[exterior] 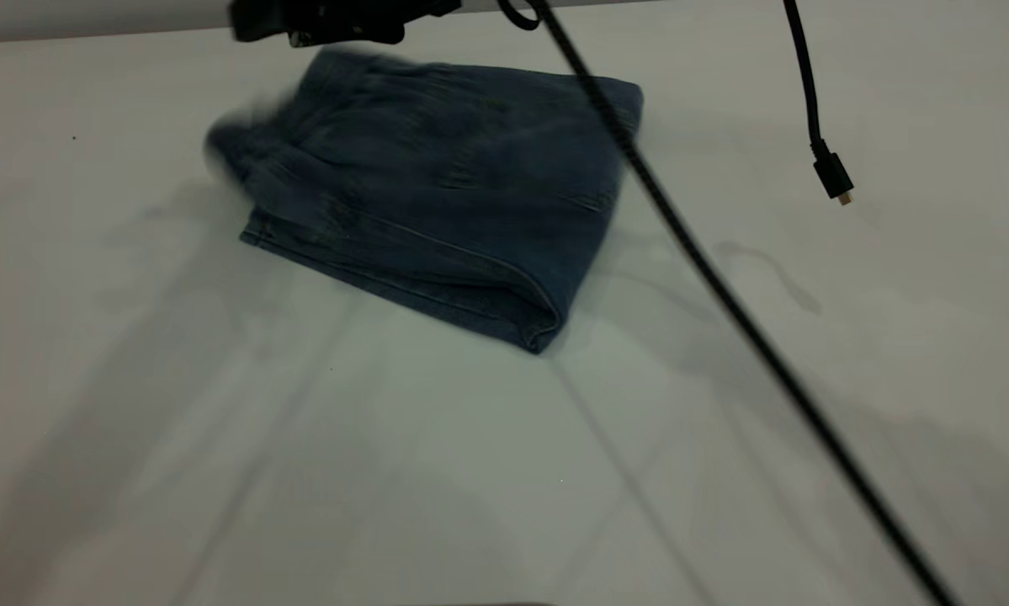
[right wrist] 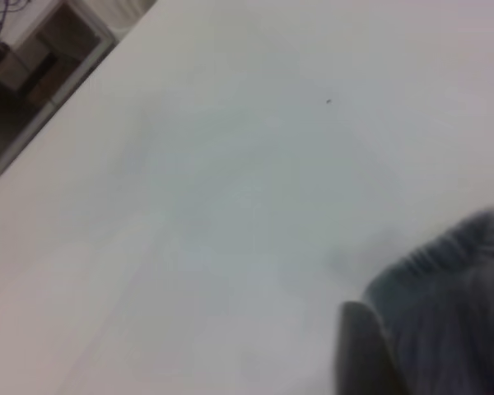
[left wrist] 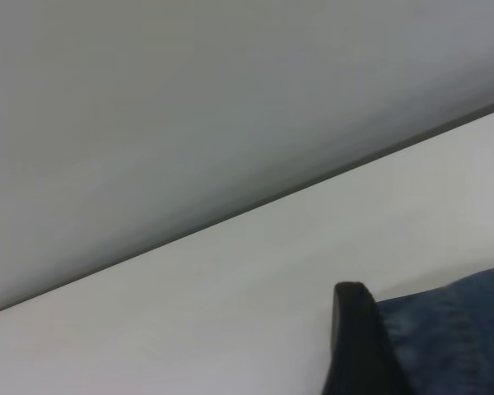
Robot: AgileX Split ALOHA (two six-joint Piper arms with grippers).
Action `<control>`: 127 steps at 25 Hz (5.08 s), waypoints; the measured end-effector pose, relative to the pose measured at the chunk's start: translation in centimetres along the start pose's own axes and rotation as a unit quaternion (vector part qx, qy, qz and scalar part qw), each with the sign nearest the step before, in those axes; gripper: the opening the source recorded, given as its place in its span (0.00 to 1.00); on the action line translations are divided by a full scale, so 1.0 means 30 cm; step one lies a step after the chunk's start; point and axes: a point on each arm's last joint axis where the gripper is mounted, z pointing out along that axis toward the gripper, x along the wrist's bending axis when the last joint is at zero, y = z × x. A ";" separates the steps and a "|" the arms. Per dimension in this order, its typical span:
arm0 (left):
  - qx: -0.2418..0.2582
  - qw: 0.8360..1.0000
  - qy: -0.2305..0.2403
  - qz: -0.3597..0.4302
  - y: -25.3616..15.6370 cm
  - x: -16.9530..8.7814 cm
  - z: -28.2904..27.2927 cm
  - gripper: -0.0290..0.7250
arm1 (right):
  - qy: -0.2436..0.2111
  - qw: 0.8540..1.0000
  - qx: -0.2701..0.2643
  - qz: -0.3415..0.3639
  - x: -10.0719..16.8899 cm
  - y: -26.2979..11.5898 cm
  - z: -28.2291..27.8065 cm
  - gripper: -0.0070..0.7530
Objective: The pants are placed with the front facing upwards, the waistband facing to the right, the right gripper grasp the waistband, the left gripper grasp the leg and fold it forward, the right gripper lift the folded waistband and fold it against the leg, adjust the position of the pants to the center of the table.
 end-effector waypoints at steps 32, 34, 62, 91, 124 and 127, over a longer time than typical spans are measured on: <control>0.304 0.941 -0.133 0.066 -0.631 -0.314 0.534 0.61 | -0.219 0.938 0.211 0.165 -0.443 0.152 -0.613 0.74; 0.304 0.940 -0.132 0.078 -0.653 -0.317 0.558 0.61 | -0.213 0.937 0.220 0.168 -0.438 0.147 -0.614 0.74; 0.417 0.848 0.052 -0.324 -0.744 -0.324 0.563 0.54 | -0.193 0.934 0.251 0.164 -0.421 0.135 -0.622 0.73; 0.154 0.982 0.014 -0.104 -0.068 -0.232 0.000 0.54 | -0.162 0.967 0.188 0.062 -0.087 0.409 -0.908 0.73; 0.171 0.977 -0.122 0.046 -0.485 -0.059 -0.908 0.54 | -0.289 0.957 -0.001 -0.016 0.599 -0.280 -1.671 0.73; 0.201 0.971 -0.123 0.033 -0.580 -0.070 -0.889 0.54 | -0.298 0.954 0.019 0.002 0.550 -0.402 -1.636 0.73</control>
